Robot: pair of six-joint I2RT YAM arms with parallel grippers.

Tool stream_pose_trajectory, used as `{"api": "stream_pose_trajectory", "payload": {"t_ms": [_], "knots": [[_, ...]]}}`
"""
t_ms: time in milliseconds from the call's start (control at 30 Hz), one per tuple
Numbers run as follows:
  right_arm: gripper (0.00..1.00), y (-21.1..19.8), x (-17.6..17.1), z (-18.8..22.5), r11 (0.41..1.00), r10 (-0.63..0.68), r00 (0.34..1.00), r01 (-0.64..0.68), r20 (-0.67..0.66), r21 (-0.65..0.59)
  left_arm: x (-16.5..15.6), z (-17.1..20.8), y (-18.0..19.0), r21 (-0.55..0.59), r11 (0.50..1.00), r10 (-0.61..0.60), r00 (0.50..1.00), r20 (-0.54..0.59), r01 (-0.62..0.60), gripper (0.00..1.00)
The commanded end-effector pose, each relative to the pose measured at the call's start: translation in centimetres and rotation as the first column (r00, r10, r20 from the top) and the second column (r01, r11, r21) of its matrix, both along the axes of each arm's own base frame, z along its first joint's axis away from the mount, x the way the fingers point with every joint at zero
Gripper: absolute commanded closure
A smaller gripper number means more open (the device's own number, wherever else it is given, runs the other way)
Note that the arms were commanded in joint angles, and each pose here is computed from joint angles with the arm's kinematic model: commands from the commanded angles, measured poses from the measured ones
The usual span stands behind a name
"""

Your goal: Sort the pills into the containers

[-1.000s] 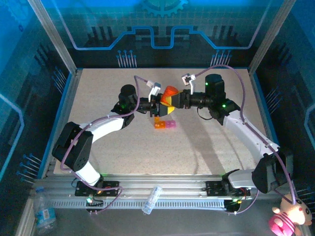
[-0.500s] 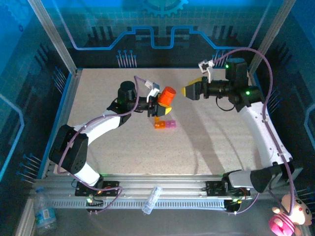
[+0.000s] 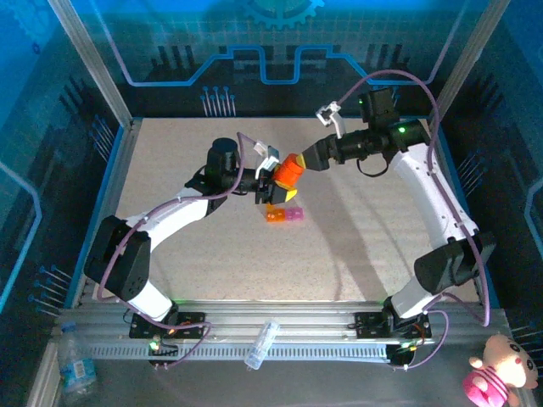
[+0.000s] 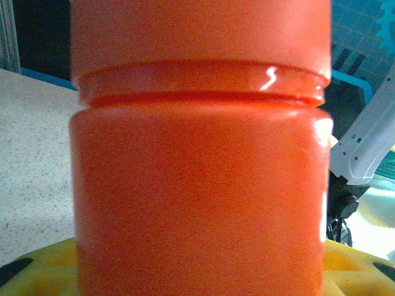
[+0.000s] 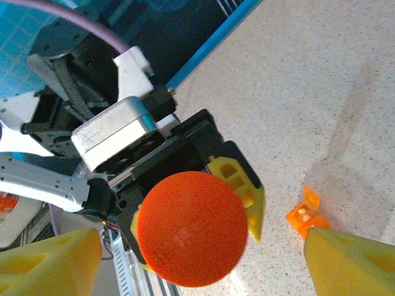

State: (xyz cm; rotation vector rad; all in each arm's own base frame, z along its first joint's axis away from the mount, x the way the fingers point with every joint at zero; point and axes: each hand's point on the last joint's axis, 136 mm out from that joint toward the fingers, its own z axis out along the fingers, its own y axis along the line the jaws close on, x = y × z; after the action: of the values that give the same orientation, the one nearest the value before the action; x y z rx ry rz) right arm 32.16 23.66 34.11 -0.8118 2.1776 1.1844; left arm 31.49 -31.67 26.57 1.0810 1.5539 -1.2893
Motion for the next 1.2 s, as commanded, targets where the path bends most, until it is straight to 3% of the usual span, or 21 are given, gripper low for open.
{"api": "stream_pose_trajectory", "payload": {"t_ms": [0, 200, 467, 767, 967, 1067, 1167], "knots": [[0.14, 0.8, -1.1, -0.3, 0.998, 0.057, 0.998, -0.057, -0.017, -0.02, -0.6, 1.9, -0.6, -0.028, 0.998, -0.052, 0.997, 0.053, 0.053, 1.0], [0.19, 1.7, -1.3, -0.9, 0.996, 0.085, 0.996, -0.086, -0.026, -0.029, -0.6, 1.9, -0.7, -0.032, 0.998, -0.056, 0.997, 0.047, 0.058, 1.0], [0.46, 2.0, -1.1, -1.2, 0.996, 0.087, 0.995, -0.088, -0.042, -0.018, -0.8, 1.9, -0.8, -0.033, 0.998, -0.06, 0.997, 0.044, 0.062, 1.0], [0.62, 2.5, -1.5, -2.0, 0.996, 0.084, 0.993, -0.083, -0.085, 0.015, -0.6, 2.1, -0.8, -0.036, 0.998, -0.05, 0.998, 0.049, 0.051, 1.0], [0.69, 2.8, -1.2, -5.5, 0.992, -0.102, 0.976, 0.086, -0.191, -0.089, 0.5, 1.9, -1.0, -0.014, 1.0, 0.026, 0.995, 0.1, -0.025, 1.0], [0.72, 2.4, -0.7, -7.7, 0.948, -0.292, 0.926, 0.246, -0.239, -0.203, 0.7, 1.6, -1.0, -0.006, 0.999, 0.038, 0.994, 0.104, -0.037, 1.0], [0.72, 2.8, -0.5, -8.8, 0.913, -0.396, 0.882, 0.349, -0.255, -0.212, 0.9, 1.3, -1.1, -0.002, 0.999, 0.042, 0.994, 0.102, -0.042, 1.0]]}}
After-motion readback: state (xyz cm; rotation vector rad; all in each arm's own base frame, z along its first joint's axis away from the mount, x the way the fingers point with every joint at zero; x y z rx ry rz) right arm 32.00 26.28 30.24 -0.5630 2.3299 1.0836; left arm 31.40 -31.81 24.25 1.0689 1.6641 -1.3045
